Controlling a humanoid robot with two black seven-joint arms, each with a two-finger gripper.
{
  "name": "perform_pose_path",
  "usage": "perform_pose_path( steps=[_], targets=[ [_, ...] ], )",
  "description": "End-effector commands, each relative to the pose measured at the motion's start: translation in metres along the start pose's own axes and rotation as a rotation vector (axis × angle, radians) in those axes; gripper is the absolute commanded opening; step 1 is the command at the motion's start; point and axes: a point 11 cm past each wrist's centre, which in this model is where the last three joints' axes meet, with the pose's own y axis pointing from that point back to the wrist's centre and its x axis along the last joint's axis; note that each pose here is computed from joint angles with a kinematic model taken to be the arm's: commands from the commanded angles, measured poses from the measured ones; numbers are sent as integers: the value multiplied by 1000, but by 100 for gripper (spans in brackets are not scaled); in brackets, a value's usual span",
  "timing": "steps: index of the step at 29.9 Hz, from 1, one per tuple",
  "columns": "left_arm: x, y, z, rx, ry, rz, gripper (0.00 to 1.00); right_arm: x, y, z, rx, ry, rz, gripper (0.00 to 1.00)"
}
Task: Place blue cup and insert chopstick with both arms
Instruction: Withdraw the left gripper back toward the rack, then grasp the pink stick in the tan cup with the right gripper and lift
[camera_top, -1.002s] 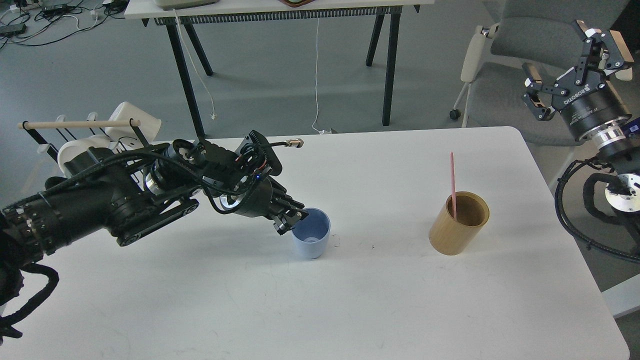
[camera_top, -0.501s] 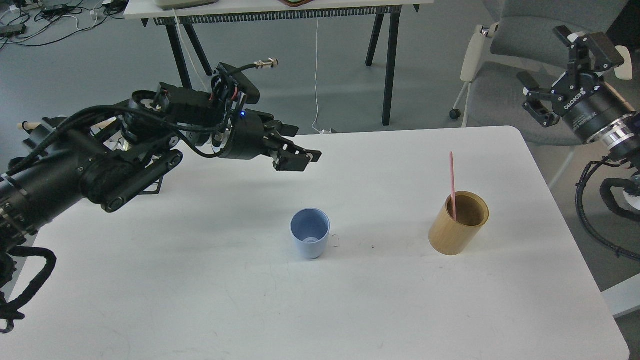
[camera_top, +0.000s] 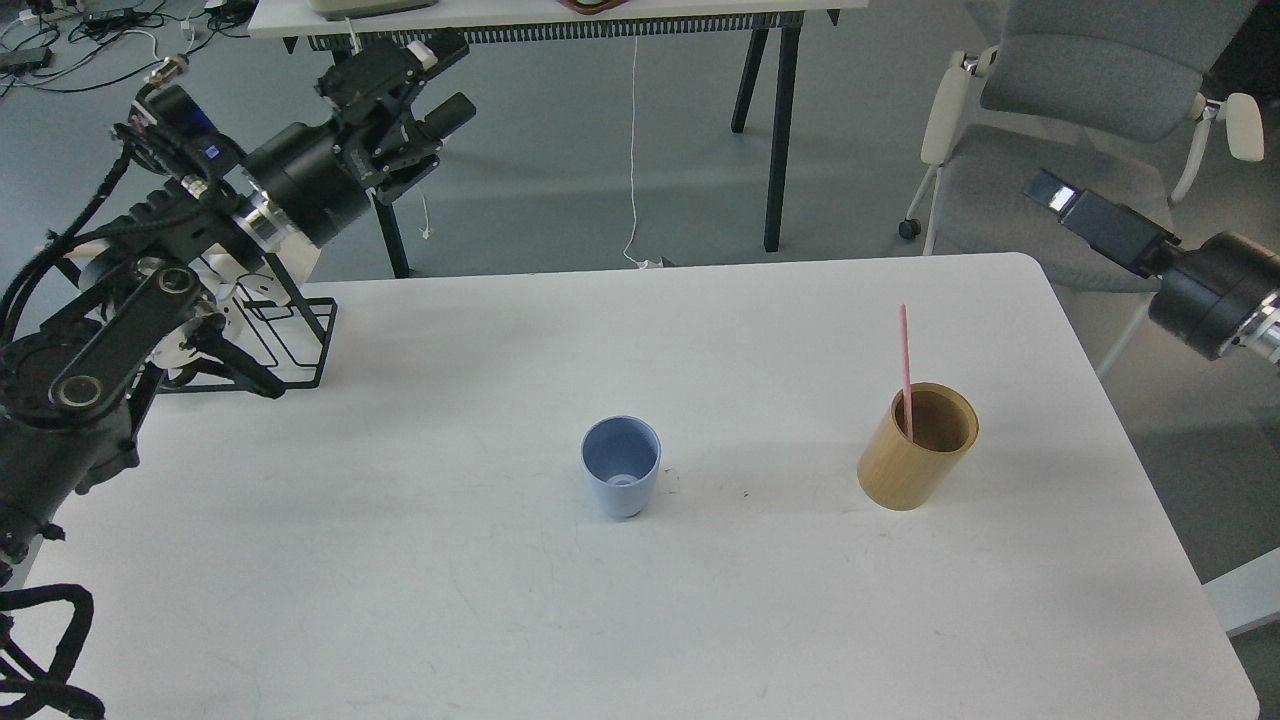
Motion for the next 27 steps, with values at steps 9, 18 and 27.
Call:
perform_pose_path(
  steps=[9, 18, 27],
  targets=[
    [9, 39, -36, -11, 248, 166, 89, -74, -1, 16, 2, 152, -154, 95],
    [5, 42, -43, 2, 259, 168, 90, -105, -21, 20, 12, 154, -188, 91],
    [-5, 51, -63, 37, 293, 185, 91, -134, -41, 12, 46, 159, -257, 57]
  ],
)
